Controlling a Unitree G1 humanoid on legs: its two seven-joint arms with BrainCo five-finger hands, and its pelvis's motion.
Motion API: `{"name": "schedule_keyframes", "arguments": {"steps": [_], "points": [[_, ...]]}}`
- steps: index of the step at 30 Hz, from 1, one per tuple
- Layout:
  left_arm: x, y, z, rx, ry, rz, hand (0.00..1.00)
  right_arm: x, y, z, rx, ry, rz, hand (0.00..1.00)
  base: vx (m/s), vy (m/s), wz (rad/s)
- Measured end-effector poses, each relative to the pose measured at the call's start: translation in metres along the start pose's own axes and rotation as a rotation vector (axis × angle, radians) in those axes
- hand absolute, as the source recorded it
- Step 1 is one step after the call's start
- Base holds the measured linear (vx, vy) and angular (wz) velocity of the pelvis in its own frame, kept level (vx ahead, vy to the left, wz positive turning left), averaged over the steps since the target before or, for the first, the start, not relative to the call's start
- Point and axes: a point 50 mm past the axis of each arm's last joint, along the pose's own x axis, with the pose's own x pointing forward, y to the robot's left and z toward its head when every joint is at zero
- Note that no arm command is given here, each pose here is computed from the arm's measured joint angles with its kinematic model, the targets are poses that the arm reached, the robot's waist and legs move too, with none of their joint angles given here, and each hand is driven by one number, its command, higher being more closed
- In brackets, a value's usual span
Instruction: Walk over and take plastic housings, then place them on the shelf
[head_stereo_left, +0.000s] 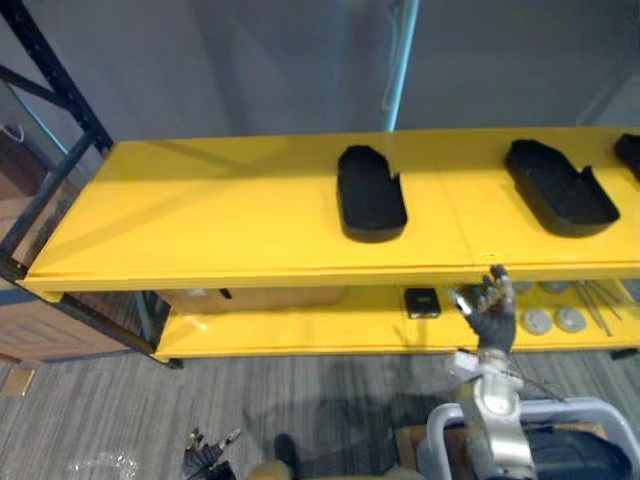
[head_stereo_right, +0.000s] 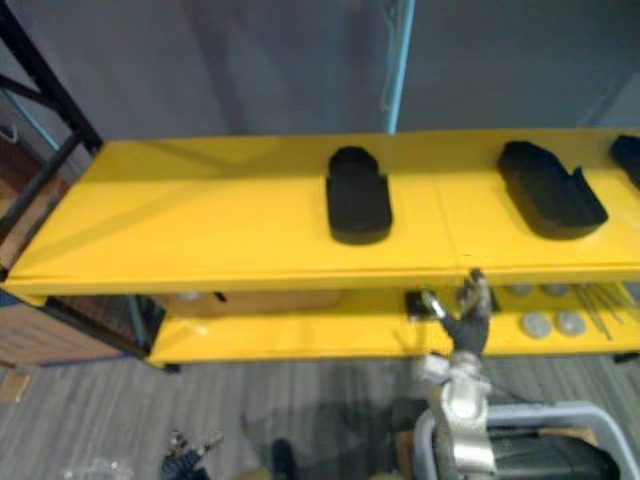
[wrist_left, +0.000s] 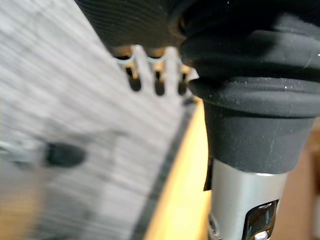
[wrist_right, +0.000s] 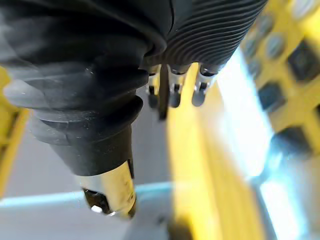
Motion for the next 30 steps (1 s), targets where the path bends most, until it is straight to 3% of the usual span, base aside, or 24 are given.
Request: {"name": "schedule_keyframes", "arguments": {"steps": [6, 13, 20, 26, 30], "points": [[0.002, 0.012, -0.008, 0.058, 0.1, -0.01, 0.0, -0.014, -0.011, -0.014, 0.014, 0.048, -0.04, 0.0, 0.03, 0.011, -0.33], [0.006, 0.013, -0.013, 0.47, 0.263, -0.19, 0.0, -0.019, -0.018, -0.017, -0.02, 0.062, -0.104, 0.0, 0.02, 0.02, -0.45], [0.007, 0.012, -0.014, 0.745, 0.337, -0.258, 0.0, -0.024, -0.038, -0.015, -0.009, 0.065, -0.158, 0.0, -0.01, 0.003, -0.73], [0.009, 0.008, -0.011, 0.725, 0.364, -0.257, 0.0, -0.03, -0.047, -0.009, -0.008, 0.044, -0.086, 0.0, -0.08, -0.029, -0.31], [0.009, 0.01, -0.008, 0.588, 0.326, -0.243, 0.0, -0.004, -0.016, 0.011, -0.008, -0.072, 0.147, 0.0, -0.1, -0.009, -0.63]]}}
